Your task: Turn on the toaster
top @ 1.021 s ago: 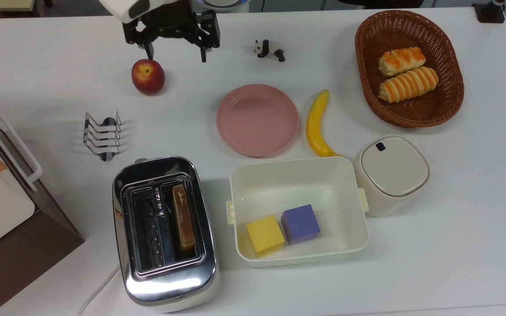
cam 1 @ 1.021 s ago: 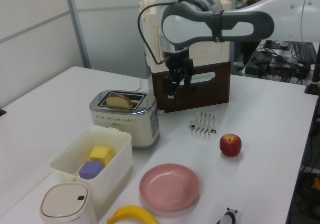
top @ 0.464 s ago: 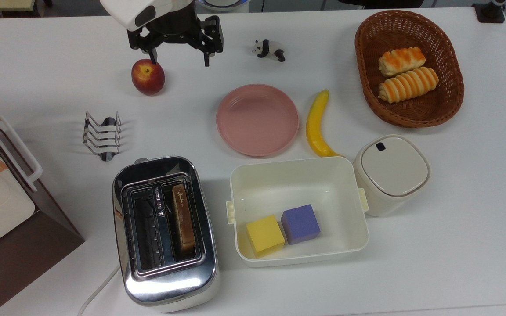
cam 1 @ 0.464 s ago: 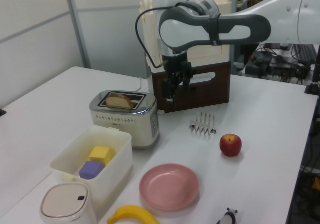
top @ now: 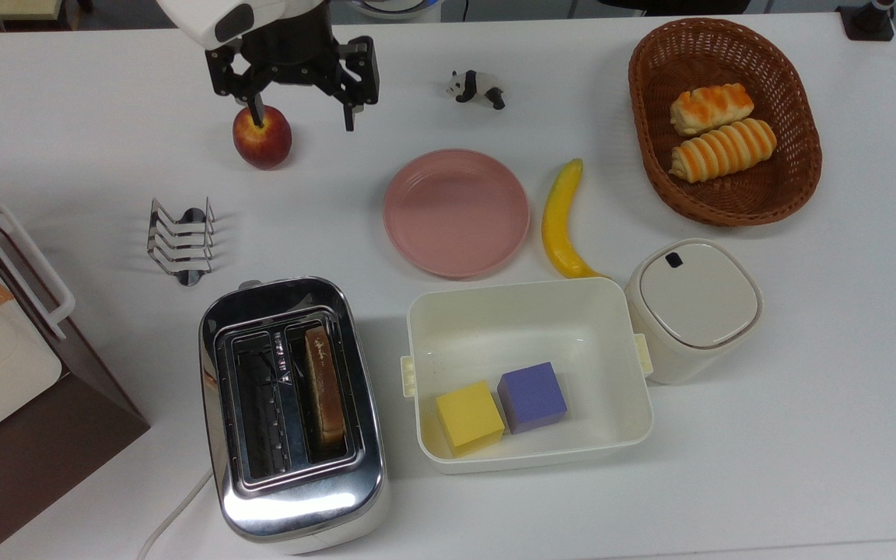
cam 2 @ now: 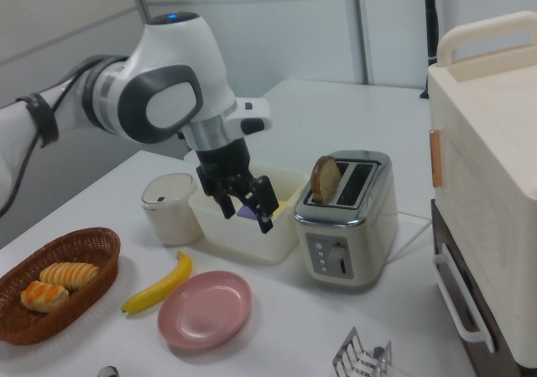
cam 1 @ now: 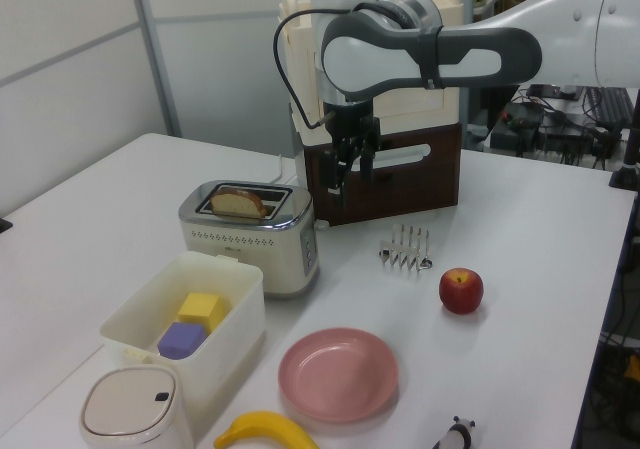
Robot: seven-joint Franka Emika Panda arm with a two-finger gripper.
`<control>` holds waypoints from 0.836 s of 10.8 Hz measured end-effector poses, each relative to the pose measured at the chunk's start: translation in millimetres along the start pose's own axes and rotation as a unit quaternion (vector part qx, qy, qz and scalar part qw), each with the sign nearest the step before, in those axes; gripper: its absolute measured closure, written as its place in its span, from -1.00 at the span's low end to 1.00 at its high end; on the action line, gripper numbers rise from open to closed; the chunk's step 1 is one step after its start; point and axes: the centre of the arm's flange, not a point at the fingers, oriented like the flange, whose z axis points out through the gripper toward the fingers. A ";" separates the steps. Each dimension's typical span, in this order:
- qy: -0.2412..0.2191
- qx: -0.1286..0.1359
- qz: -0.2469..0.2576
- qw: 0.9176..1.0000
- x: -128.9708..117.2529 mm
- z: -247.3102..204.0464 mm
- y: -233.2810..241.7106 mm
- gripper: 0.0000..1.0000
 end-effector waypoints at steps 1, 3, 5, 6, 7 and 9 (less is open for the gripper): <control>0.005 -0.002 -0.001 1.000 6.2 8.7 1.2 -0.69; 0.016 -0.007 -0.017 1.000 18.1 24.8 9.0 0.03; 0.042 -0.012 -0.017 0.999 27.4 29.2 18.3 0.62; 0.055 -0.016 -0.013 0.998 34.0 36.2 24.4 0.95; 0.065 -0.021 -0.009 0.998 41.7 48.5 32.8 0.98; 0.077 -0.031 -0.011 0.997 57.5 81.7 49.7 0.98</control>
